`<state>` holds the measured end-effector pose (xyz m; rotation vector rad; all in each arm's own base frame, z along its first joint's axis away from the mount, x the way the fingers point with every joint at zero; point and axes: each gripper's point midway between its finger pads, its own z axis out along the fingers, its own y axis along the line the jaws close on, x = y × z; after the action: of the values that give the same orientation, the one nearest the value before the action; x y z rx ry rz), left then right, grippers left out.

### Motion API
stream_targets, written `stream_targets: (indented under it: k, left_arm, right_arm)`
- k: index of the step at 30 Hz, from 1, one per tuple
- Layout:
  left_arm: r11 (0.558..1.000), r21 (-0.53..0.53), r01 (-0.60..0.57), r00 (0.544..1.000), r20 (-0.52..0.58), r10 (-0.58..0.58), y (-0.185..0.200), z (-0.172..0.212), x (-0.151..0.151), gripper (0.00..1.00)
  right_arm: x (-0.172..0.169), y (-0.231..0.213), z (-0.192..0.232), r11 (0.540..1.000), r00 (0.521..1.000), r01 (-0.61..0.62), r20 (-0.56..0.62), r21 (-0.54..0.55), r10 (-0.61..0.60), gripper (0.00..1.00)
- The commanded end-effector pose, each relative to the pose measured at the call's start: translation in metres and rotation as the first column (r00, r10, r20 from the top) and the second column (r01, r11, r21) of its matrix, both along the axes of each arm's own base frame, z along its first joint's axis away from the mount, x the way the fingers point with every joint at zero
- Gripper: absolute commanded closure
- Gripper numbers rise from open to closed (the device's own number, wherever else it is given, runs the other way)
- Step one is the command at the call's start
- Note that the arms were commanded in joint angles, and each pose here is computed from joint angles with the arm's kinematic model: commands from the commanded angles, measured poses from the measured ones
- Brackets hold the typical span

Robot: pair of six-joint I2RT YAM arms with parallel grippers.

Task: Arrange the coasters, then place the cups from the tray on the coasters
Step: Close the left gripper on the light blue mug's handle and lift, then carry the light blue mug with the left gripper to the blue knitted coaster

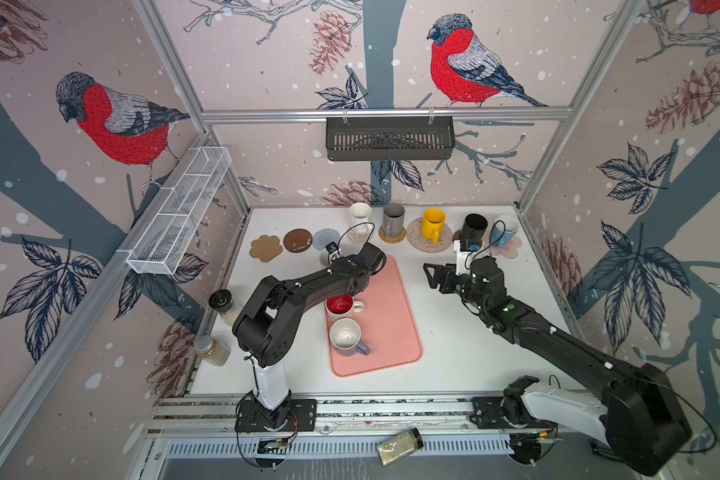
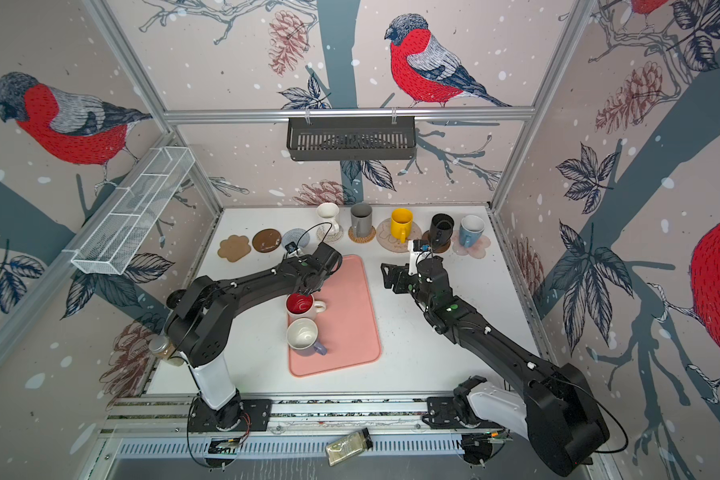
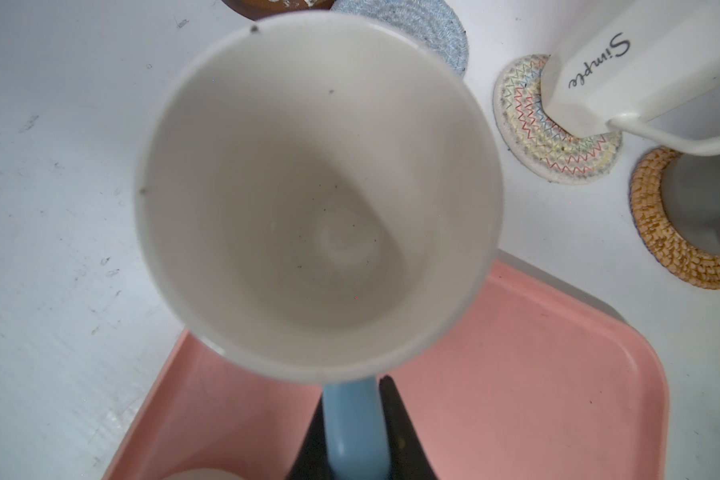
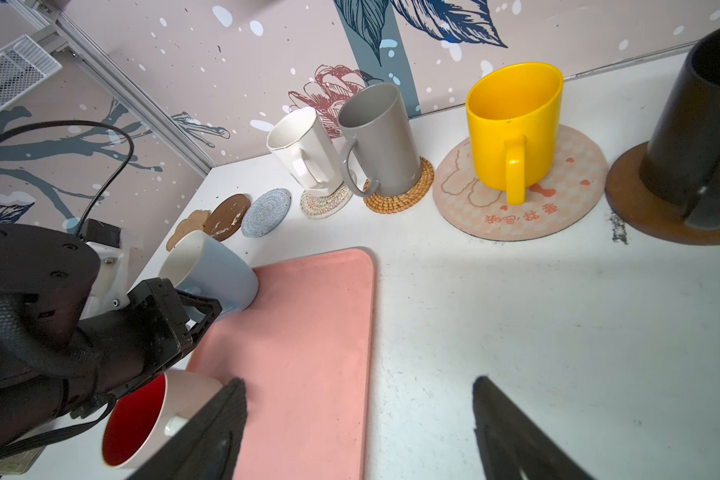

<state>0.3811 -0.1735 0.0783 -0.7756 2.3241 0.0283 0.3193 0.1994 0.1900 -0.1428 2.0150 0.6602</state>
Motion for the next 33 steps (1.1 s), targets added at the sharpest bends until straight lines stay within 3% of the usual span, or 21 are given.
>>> stream_targets:
  k: [1,12,27,33]
  left_arm:
    - [0.999,-0.014,0.033,0.999,0.006,-0.033,-0.004,0.003,0.001,0.91]
    - [0.991,0.018,0.131,0.990,0.040,-0.132,-0.006,0.017,-0.001,1.00]
    - [0.965,0.089,0.247,0.961,0.109,-0.256,-0.002,0.078,-0.004,1.00]
    - [0.943,0.031,0.332,0.931,0.151,-0.333,0.008,0.109,0.005,1.00]
  right_arm:
    - [0.003,0.000,0.005,1.000,1.000,0.011,0.025,0.006,-0.011,0.15]
    - [0.004,0.001,0.003,1.000,1.000,0.010,0.019,0.000,-0.010,0.15]
    - [0.005,0.001,0.000,1.000,1.000,0.012,0.014,-0.006,-0.011,0.15]
    - [0.004,0.000,0.001,1.000,1.000,0.011,0.016,-0.006,-0.011,0.15]
